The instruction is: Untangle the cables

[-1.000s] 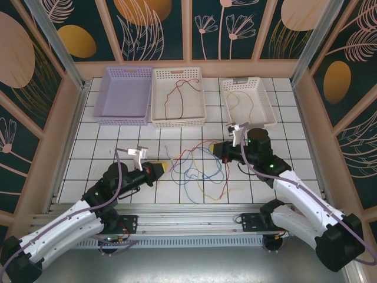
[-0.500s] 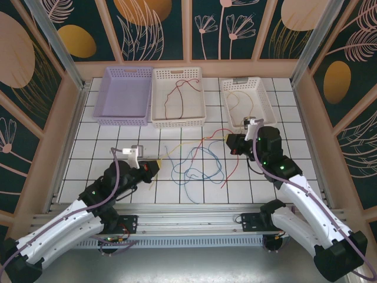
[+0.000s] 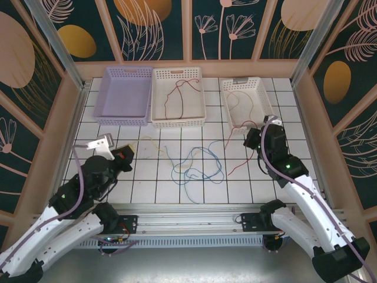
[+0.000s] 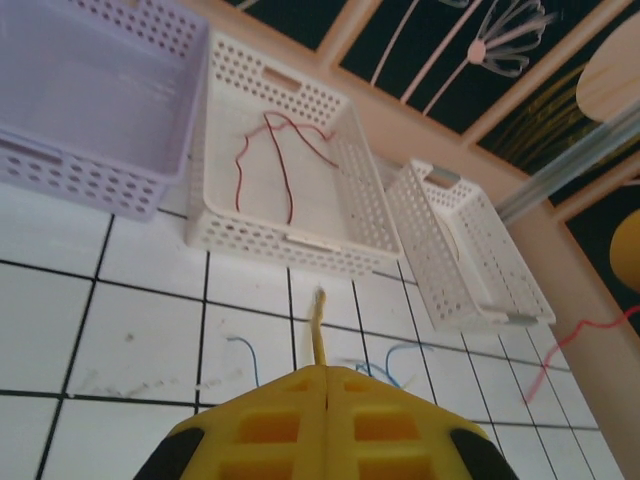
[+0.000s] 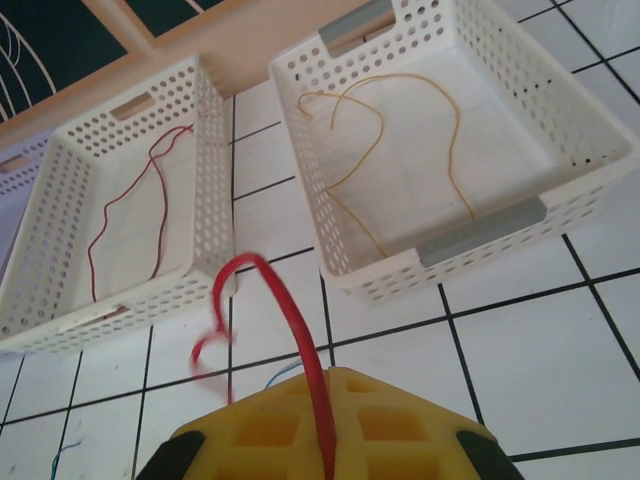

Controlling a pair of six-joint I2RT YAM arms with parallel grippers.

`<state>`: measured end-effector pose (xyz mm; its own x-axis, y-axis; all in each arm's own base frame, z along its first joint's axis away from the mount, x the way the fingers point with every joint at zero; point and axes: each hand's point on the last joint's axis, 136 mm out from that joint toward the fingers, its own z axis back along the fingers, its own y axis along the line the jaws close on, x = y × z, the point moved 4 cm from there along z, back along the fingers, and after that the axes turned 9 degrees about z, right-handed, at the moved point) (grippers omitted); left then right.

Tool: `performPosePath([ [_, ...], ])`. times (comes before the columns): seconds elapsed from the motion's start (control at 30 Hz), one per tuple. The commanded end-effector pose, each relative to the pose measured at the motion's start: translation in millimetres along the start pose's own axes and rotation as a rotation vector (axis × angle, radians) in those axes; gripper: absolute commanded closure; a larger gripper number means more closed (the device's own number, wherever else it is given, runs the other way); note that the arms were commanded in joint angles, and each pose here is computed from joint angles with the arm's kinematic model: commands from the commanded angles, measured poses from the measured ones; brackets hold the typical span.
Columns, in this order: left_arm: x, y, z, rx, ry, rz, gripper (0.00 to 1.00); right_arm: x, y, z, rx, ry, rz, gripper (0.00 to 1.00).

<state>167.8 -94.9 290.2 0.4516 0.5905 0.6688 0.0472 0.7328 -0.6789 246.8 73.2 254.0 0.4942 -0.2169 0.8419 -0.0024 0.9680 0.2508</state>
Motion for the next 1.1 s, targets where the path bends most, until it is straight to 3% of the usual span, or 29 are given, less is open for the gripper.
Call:
performPosePath([
  [0.0,14.7,11.1,9.7,0.106,-0.054,-0.081,1.0,20.4,-2.4,3.1,-0.053,-0.048,-0.021,1.0],
  [0.07,31.3,7.2,22.0,0.106,-0.115,-0.093,1.0,27.1,0.8,1.9,-0.046,-0.067,-0.03,1.0],
  [0.17,38.7,-11.4,29.0,-0.009,-0.126,-0.102,1.0,38.1,26.4,-3.0,0.105,-0.085,-0.037,1.0],
  [0.5,9.5,-22.9,-2.2,-0.11,-0.049,-0.231,1.0,73.6,118.0,-71.0,0.2,-0.024,0.106,1.0],
  [0.83,-7.2,-9.1,-21.0,-0.006,0.024,-0.278,1.0,96.8,185.9,-198.6,0.177,0.08,0.186,1.0],
  [1.07,-12.5,-4.6,-28.2,0.035,0.048,-0.29,1.0,90.8,216.8,-285.1,0.144,0.14,0.249,1.0],
])
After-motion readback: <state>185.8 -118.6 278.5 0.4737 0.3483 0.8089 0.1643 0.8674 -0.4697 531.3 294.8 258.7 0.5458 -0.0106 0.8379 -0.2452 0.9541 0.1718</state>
